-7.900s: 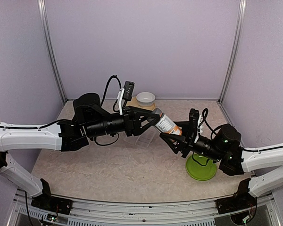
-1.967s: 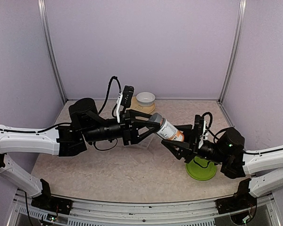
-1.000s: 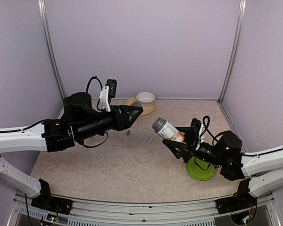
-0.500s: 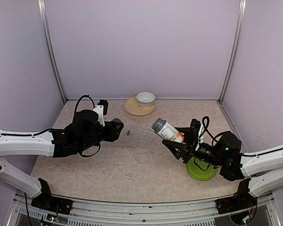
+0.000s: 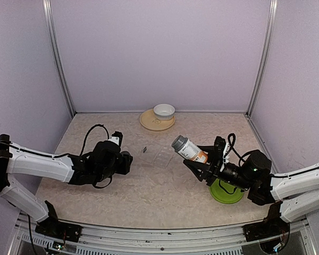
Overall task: Sort the pills into containers
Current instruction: Place the lid of the pill bottle at the center of the board.
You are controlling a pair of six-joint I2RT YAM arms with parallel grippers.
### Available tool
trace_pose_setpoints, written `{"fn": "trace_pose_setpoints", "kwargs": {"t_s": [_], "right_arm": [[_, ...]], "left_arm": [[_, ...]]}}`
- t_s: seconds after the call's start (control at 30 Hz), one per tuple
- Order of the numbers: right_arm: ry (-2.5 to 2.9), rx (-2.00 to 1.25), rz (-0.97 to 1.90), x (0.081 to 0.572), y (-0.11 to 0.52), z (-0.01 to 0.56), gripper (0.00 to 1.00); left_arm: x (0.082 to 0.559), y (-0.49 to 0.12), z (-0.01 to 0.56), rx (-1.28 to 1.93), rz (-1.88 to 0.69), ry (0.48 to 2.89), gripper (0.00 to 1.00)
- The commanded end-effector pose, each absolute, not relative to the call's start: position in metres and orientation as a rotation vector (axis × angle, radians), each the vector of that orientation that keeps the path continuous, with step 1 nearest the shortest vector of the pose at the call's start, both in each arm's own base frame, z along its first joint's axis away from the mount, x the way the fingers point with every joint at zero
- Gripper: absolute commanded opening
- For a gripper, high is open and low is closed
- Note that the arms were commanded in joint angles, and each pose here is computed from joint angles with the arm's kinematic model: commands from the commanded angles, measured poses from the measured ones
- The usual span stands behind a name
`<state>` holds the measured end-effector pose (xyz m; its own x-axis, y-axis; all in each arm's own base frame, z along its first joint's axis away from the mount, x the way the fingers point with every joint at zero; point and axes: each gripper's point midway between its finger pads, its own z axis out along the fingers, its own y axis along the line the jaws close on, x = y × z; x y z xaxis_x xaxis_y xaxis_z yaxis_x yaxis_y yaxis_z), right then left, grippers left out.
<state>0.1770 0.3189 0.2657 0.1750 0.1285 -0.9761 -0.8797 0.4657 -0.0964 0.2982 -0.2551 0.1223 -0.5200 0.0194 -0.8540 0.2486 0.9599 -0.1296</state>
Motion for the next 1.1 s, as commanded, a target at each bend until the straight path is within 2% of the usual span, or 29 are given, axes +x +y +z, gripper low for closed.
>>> {"fn": "trace_pose_setpoints", "kwargs": {"t_s": [0.0, 0.53, 1.07], "right_arm": [[1.151, -0.765, 0.834, 0.180, 0.312, 0.273, 0.07], [1.156, -0.758, 0.828, 0.181, 0.308, 0.269, 0.07], [1.173, -0.753, 0.823, 0.186, 0.308, 0.263, 0.07]], "left_arm": [[0.301, -0.249, 0.107, 0.146, -0.272, 2.117, 0.36], [0.294, -0.245, 0.049, 0.143, -0.249, 2.232, 0.36], [0.290, -0.244, 0.027, 0.150, -0.252, 2.277, 0.39]]}}
